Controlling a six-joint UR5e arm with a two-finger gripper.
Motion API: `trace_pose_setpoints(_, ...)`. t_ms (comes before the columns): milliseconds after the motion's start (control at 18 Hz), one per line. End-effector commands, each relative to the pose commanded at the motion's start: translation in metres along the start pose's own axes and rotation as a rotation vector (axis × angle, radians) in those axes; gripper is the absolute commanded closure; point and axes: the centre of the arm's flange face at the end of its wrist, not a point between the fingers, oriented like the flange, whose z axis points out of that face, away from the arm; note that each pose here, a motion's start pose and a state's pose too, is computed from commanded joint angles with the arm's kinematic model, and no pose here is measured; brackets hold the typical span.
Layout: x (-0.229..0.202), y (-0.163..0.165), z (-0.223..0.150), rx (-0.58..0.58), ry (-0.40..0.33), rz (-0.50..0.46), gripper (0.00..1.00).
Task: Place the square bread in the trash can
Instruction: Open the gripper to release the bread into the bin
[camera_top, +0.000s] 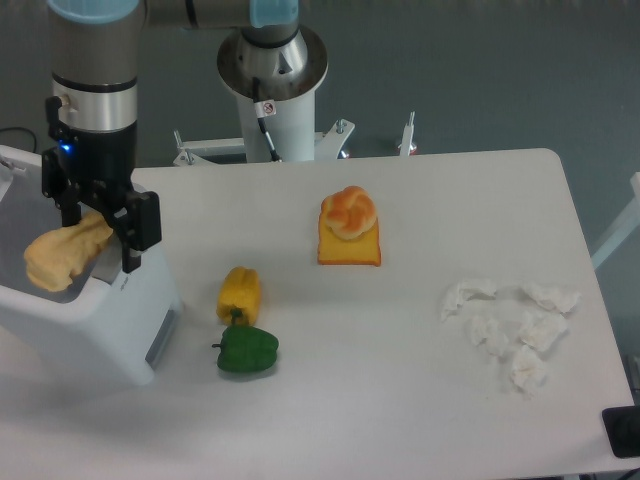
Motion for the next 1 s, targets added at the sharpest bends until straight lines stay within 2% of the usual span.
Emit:
trace_pose_setpoints(333, 0.003, -0.001, -0.01, 0.011, -0.007, 0.003, 0.0)
trace_pose_setpoints(611, 0.027, -0.006, -0.032, 0.04, -0.003, 0.027, 0.0)
trace_pose_setpoints(1000, 0.035, -0.008, -0.026, 0.032, 0.007, 0.038, 0.0)
